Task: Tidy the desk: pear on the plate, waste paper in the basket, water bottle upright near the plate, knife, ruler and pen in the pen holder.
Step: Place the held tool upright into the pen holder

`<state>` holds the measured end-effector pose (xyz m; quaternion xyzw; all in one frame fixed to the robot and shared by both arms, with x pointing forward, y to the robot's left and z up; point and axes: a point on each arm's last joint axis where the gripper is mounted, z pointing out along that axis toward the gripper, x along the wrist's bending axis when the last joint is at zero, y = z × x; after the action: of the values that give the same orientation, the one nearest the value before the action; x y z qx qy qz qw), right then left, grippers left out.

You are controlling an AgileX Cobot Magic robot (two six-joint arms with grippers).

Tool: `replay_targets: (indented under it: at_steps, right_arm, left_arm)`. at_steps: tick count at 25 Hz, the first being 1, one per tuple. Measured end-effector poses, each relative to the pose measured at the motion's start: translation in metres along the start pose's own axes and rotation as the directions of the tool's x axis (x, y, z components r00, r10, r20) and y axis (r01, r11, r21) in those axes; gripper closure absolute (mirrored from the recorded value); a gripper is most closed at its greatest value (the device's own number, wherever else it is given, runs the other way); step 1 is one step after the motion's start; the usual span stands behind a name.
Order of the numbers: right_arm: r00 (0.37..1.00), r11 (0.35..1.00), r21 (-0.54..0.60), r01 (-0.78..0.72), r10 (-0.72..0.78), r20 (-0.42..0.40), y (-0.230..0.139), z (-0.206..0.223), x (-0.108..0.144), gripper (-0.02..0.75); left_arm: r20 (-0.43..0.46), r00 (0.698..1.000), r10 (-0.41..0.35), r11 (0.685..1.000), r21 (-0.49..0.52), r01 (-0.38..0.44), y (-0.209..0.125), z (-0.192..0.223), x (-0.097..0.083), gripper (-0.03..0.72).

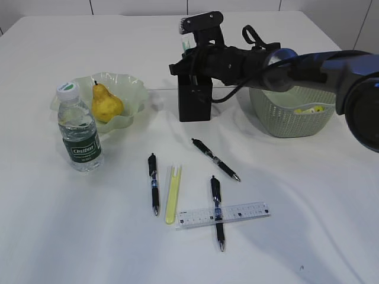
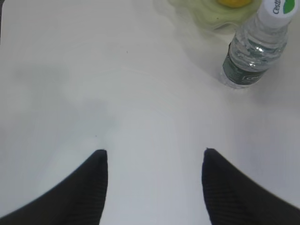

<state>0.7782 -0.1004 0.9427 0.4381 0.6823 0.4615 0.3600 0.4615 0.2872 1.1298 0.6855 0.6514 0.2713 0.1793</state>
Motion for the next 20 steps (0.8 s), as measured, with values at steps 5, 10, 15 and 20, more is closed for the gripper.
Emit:
replay_targets:
  at_steps: [5,10,15,20]
  right_arm:
    - [1.000,1.000,-0.019,0.003,-0.003,0.004,-0.001,0.000,0.004,0.601]
    - [1.000,0.999,-0.033,0.006,-0.005,0.024,-0.011,0.000,0.005,0.601]
    - [0.998,0.999,-0.052,0.010,-0.007,0.058,-0.025,-0.005,0.003,0.601]
    - [0.998,0.998,-0.065,0.011,-0.006,0.065,-0.023,-0.007,0.002,0.601]
  left_arm:
    - [-0.002,1.000,0.001,1.000,-0.003,-0.001,0.000,0.000,0.000,0.241]
    - [-0.002,1.000,0.002,1.000,-0.004,-0.002,0.000,0.000,0.000,0.241]
    - [-0.005,1.000,0.004,1.000,-0.006,-0.004,0.001,0.000,0.000,0.242]
    - [-0.005,1.000,0.006,1.000,0.005,-0.006,0.001,0.003,0.000,0.241]
